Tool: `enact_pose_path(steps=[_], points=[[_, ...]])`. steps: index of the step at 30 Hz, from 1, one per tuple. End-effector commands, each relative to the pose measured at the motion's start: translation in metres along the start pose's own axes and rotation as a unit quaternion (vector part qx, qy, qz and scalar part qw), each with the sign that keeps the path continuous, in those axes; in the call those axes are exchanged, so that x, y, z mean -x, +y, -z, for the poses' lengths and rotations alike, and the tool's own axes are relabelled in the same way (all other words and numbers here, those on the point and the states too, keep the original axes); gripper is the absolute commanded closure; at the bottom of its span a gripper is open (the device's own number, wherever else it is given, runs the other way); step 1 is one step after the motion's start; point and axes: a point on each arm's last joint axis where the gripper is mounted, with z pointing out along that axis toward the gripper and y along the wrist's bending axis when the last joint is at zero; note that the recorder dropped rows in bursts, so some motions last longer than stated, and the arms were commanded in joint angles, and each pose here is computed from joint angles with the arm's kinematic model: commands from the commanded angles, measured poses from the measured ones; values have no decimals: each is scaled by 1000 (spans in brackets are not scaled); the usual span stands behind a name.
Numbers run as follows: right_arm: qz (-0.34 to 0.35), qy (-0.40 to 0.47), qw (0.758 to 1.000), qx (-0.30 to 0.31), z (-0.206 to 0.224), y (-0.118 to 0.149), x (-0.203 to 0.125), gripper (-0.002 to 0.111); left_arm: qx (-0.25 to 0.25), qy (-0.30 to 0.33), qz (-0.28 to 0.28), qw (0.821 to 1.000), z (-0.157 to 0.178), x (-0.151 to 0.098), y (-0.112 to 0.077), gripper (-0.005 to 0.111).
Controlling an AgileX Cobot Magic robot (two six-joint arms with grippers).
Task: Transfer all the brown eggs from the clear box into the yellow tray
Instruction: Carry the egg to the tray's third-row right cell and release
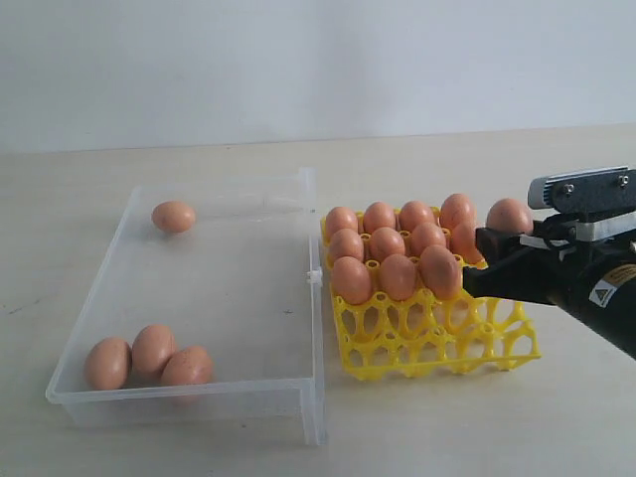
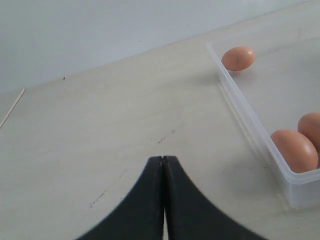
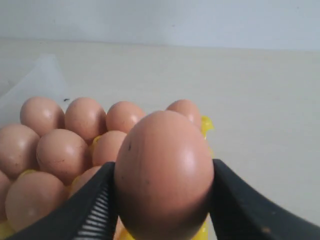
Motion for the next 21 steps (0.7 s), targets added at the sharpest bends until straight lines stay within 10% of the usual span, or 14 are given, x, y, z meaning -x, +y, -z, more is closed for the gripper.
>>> enact_pose_path(steps=[1, 21], points=[[0, 1, 1000, 6, -9, -1, -11, 108, 3, -8, 3, 1000, 1, 2, 1, 107], [14, 24, 999, 17, -35, 2, -16, 99, 3, -8, 3, 1000, 1, 2, 1, 107]])
